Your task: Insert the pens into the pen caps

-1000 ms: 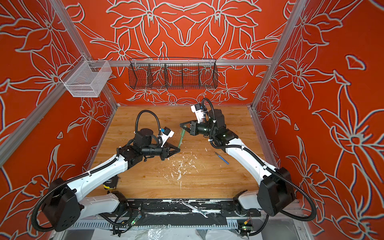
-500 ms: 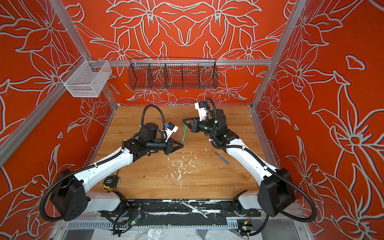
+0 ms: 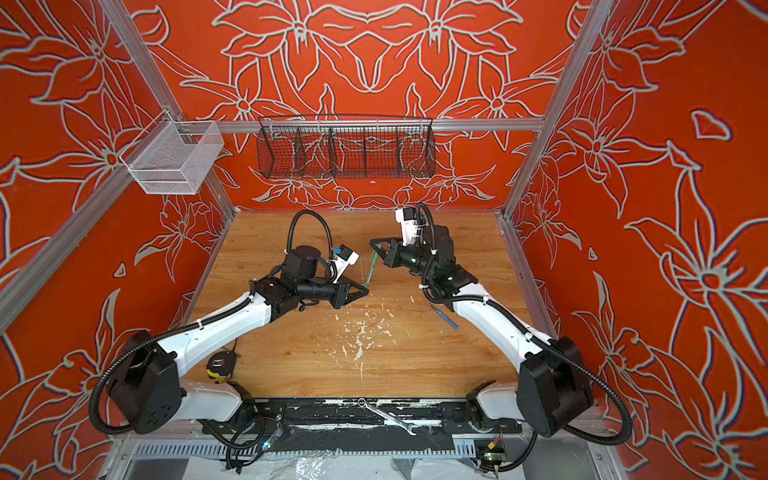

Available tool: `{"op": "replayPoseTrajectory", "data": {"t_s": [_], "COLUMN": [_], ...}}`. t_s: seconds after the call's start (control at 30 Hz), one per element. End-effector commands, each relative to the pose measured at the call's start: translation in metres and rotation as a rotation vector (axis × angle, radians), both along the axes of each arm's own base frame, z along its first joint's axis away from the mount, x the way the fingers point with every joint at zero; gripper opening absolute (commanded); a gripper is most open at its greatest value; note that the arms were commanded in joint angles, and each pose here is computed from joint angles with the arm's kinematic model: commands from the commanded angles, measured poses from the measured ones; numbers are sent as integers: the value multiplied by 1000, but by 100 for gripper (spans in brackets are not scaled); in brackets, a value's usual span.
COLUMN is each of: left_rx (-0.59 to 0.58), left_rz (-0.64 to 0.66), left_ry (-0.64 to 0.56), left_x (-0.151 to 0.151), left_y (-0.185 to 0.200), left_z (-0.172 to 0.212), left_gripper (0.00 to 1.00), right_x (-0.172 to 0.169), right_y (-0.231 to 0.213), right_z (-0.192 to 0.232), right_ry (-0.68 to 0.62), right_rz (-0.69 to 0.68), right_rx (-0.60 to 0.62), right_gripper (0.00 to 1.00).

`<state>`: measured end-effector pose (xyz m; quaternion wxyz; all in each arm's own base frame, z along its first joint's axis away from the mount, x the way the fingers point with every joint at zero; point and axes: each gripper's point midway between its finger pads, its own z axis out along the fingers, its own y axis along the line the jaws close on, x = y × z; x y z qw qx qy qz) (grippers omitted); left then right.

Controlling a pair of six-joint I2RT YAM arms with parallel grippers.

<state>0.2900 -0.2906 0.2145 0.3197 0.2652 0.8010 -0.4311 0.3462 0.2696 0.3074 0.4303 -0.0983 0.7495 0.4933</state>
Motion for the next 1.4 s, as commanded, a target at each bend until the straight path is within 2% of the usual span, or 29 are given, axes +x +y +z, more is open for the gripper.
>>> {"op": "replayPoseTrajectory", "data": {"t_s": [0.0,0.13,0.27,0.53,0.7,0.8,0.93,0.97,1.03,1.13,1.2,1.27,1.37], "left_rx": [-102,-140,-227,-274,-297,-278,-108,-62,3,22,-8,-38,-20], "left_rz": [171,201,209,173,151,105,173,196,198,148,91,42,32], "left_ry": [-192,-201,-221,-264,-282,-208,-104,-86,-57,11,60,99,113], "left_x": [55,71,81,85,84,77,61,54,36,6,-10,-22,-30], "left_y": [15,20,19,12,9,4,25,33,45,50,46,39,34], "left_z": [61,75,93,120,130,121,64,48,22,-8,-22,-30,-42], "left_gripper": [0,0,0,0,0,0,0,11,45,69,78,80,82], "right_x": [-33,-36,-31,-34,-33,-22,-3,1,7,12,14,15,14], "right_y": [15,18,14,28,25,15,-1,-1,0,3,7,13,16], "right_z": [-48,-57,-62,-76,-76,-78,-83,-84,-85,-81,-78,-75,-69], "right_ry": [172,181,183,229,239,259,275,280,298,306,311,319,307], "right_rz": [123,114,65,106,64,-11,-83,-77,-63,-34,-12,21,43], "right_rx": [-61,-48,-46,-51,-7,-23,-52,-46,-26,13,32,46,81], "right_gripper": [0,0,0,0,0,0,0,0,0,0,0,0,0]}}
